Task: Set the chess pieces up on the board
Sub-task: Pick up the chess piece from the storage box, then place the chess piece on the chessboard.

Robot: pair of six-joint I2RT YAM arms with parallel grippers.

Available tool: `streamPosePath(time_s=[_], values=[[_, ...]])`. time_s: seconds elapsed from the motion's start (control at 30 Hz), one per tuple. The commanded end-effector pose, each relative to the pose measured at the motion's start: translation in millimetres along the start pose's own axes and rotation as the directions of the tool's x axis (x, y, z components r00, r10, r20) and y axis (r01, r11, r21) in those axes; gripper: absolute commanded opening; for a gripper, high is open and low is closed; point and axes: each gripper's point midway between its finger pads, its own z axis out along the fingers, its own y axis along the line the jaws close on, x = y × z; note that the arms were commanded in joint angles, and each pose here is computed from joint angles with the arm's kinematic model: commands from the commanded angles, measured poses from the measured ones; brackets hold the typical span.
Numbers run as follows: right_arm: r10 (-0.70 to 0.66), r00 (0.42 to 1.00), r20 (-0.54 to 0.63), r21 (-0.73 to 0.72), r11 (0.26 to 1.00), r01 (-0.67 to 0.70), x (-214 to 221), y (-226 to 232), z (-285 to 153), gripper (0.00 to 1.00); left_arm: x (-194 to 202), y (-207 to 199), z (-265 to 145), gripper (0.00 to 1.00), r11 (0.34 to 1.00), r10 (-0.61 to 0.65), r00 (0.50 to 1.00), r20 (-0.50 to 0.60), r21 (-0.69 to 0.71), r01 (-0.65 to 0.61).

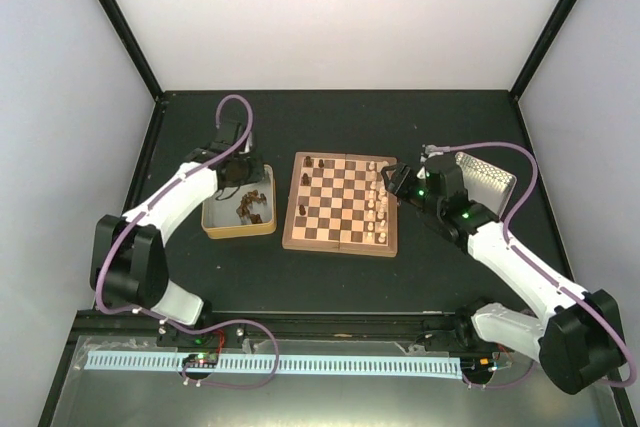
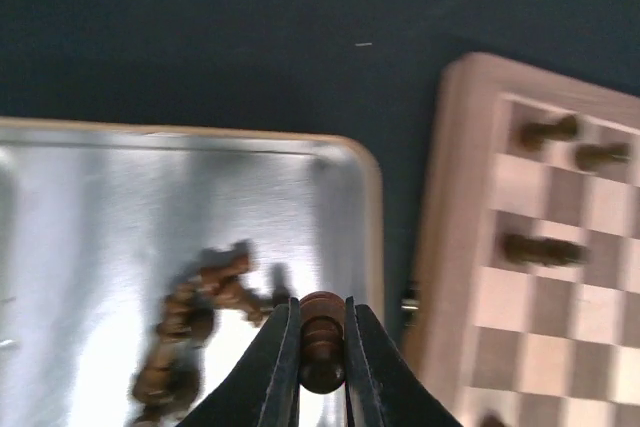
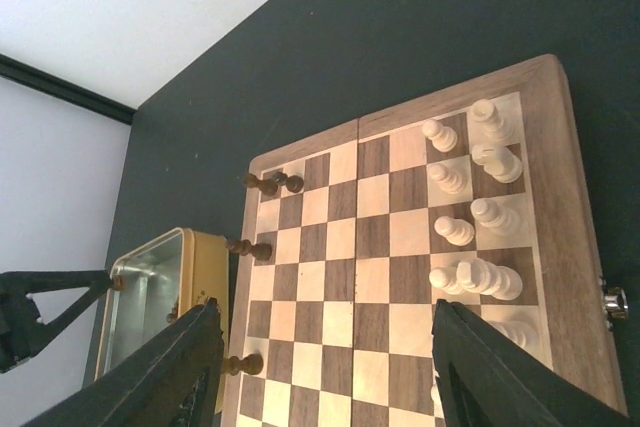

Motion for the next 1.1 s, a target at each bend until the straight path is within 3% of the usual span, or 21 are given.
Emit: streamPosePath(time_s=[0.0,0.17,0.43,0.73,1.07], values=[[0.016,0.997,0.074,0.022,1.000,-0.018,-11.7,-5.9,-6.4,0.59,-4.3,-74.5,-24.4,0.07,0.977,0.115,0.993,0.021,0.180,-0.117],[0.016,0.996,0.083,0.037,0.999,-0.019,-11.5,-10.0,-9.5,0.59,3.1,-132.3,-23.7,0.07,0.942,0.235,0.972,0.010,0.246,-0.230],[0.012,0.997,0.081,0.049,0.999,-0.016,-9.0,-14.3,-11.1,0.60,15.9,-176.0,8.9,0.09,0.914,0.370,0.928,-0.052,0.199,-0.353],[0.006,0.997,0.076,0.063,0.998,-0.011,-7.2,-17.8,-11.4,0.60,12.4,-175.8,54.7,0.09,0.913,0.407,0.909,-0.092,0.073,-0.401],[0.001,0.997,0.073,0.068,0.998,-0.006,-7.2,-18.3,-10.9,0.60,18.8,-172.5,82.5,0.09,0.904,0.426,0.894,-0.135,0.038,-0.425]])
